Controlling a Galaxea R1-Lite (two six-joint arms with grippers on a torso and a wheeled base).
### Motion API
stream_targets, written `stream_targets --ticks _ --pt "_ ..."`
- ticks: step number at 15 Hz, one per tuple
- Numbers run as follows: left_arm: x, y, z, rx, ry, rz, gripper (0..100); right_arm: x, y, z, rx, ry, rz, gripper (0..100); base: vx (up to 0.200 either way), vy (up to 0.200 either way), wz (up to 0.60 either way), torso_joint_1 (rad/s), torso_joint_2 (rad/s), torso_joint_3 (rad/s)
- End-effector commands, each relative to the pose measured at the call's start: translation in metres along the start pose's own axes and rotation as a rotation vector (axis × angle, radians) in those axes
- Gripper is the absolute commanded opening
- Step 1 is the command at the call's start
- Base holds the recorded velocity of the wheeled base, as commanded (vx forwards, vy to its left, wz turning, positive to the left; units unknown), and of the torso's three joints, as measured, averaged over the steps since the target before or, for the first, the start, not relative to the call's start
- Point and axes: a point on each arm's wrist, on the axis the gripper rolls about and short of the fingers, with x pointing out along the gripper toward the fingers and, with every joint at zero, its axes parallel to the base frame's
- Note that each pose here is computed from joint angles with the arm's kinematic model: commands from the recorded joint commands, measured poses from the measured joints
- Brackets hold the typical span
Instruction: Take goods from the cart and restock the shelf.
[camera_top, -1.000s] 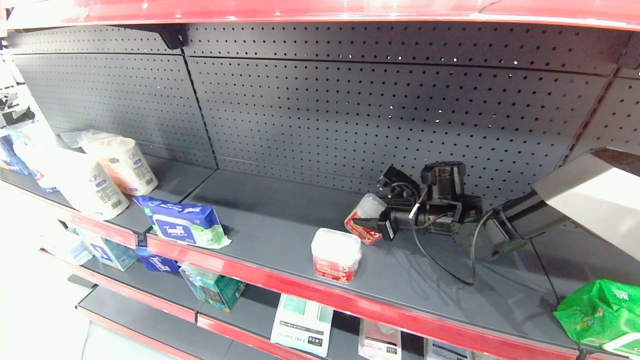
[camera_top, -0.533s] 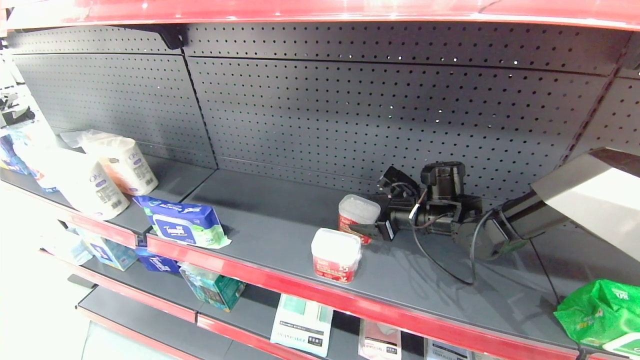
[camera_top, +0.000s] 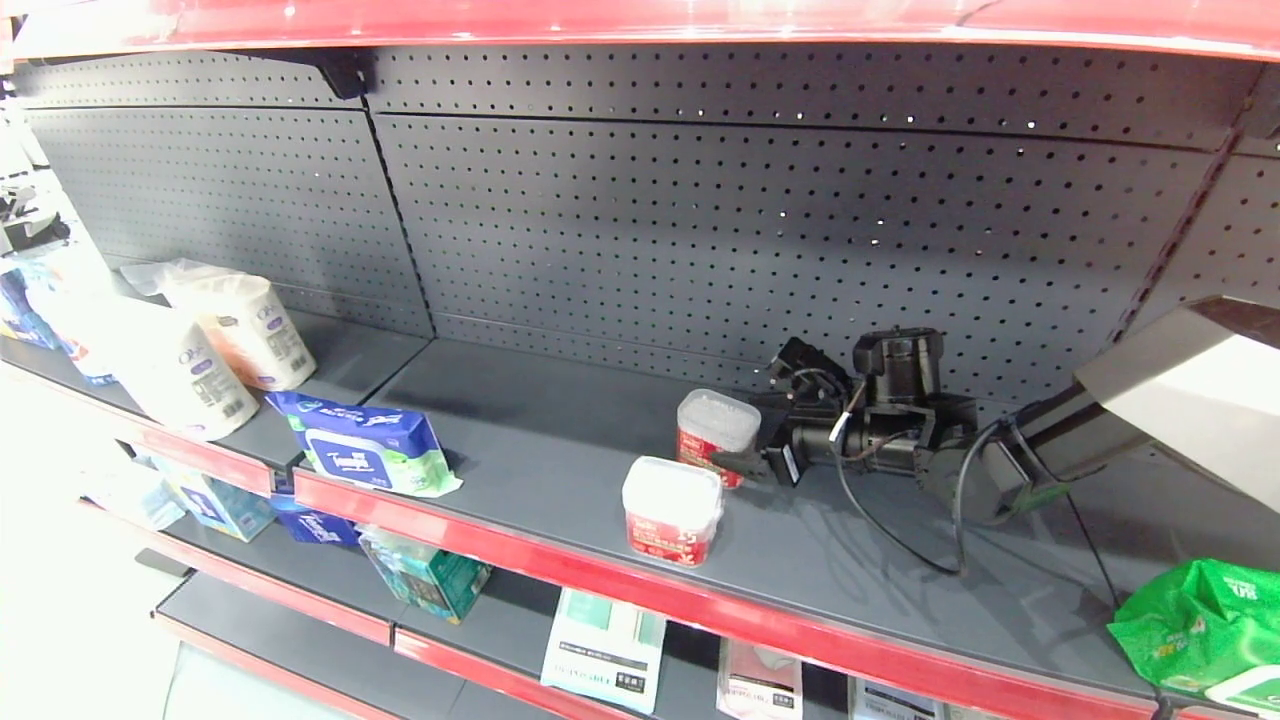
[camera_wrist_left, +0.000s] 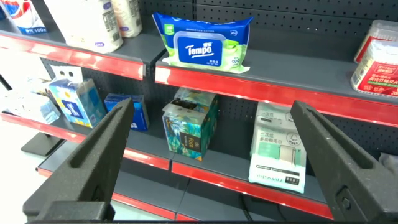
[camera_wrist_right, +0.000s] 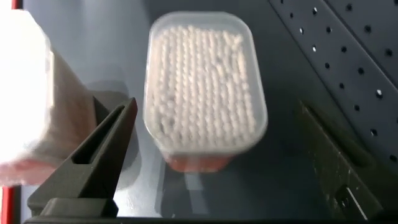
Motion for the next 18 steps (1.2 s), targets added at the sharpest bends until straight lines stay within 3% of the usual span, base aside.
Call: stream_targets --ticks 1,18 --pt "0.0 0.0 0.0 0.0 0.001 0.001 100 -0.003 0.0 0.002 -0.004 -0.006 -0.002 100 0.0 0.0 0.0 0.0 0.0 0.0" --pt "0.0 0.0 0.0 0.0 0.001 0.001 100 0.018 -0.002 -0.017 0.02 -0.007 0.092 100 0.0 0.0 0.0 0.0 0.0 0.0"
